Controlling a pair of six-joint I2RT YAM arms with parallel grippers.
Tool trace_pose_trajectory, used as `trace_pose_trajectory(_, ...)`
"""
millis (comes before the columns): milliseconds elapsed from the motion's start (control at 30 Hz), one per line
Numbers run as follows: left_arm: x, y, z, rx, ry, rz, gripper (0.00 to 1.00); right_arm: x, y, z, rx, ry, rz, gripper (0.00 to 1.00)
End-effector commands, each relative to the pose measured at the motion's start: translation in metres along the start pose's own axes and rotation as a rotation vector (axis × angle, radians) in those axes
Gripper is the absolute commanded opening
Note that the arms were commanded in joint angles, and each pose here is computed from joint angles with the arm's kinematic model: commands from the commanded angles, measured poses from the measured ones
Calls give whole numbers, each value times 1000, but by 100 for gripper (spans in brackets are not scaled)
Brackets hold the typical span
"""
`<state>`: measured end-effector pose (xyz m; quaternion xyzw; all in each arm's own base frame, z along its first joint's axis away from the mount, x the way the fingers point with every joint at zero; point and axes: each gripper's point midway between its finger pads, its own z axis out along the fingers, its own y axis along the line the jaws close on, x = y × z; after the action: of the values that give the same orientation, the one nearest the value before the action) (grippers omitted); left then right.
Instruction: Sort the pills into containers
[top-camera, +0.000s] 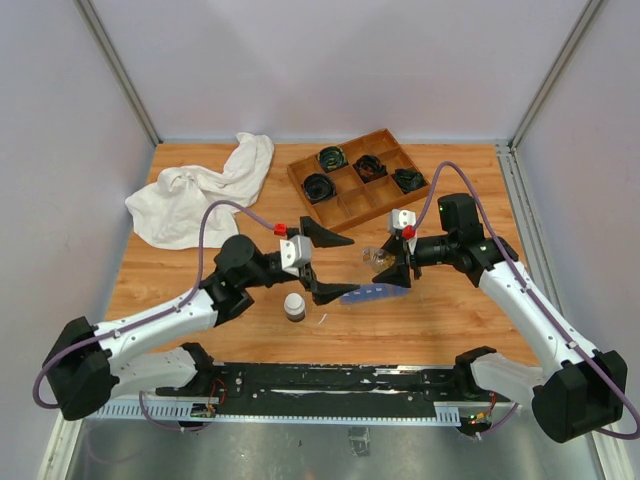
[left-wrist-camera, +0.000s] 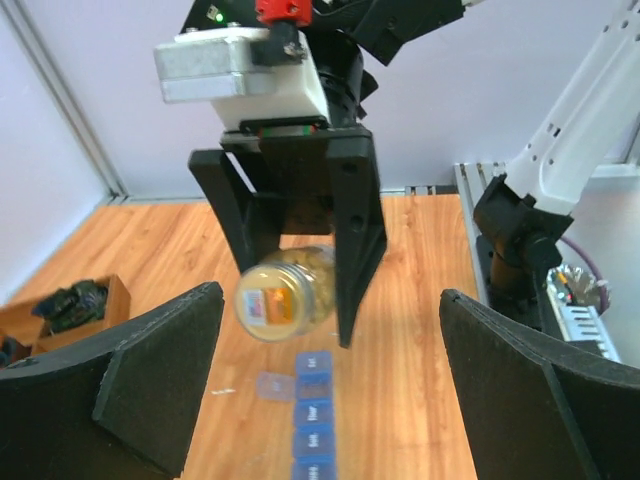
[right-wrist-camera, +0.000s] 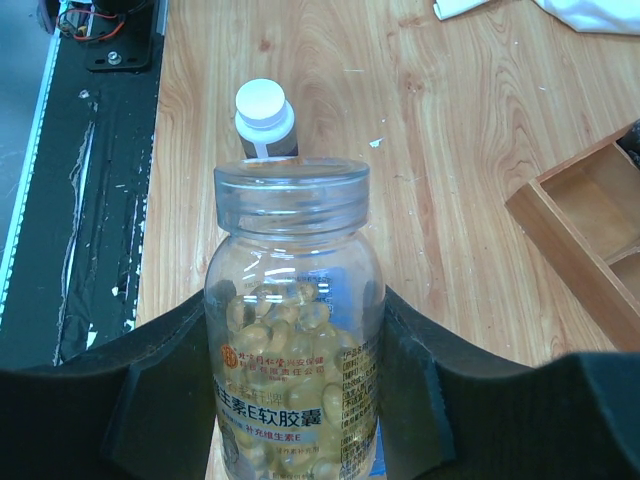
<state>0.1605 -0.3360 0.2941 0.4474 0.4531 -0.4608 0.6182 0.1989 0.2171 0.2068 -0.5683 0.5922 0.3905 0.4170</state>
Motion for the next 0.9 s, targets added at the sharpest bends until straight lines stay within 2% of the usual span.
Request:
trace_pose_trajectory(0, 2, 8, 10, 139, 49, 48, 98, -16, 3, -1, -23, -40, -44, 1)
trace_pose_trajectory(133, 8, 21, 19, 167, 72, 16, 96, -16, 3, -1, -24, -40, -45, 1)
trace_pose_trajectory(467, 29, 31, 36, 193, 117, -45, 78, -17, 4, -1, -32, -42, -49, 1)
trace_pose_trajectory(700, 34, 34, 38, 177, 123, -72, 60, -17, 4, -1, -31, -42, -47, 1)
trace_pose_trajectory(867, 34, 34, 39, 167, 123, -109, 44, -17, 4, -1, -29, -40, -47, 1)
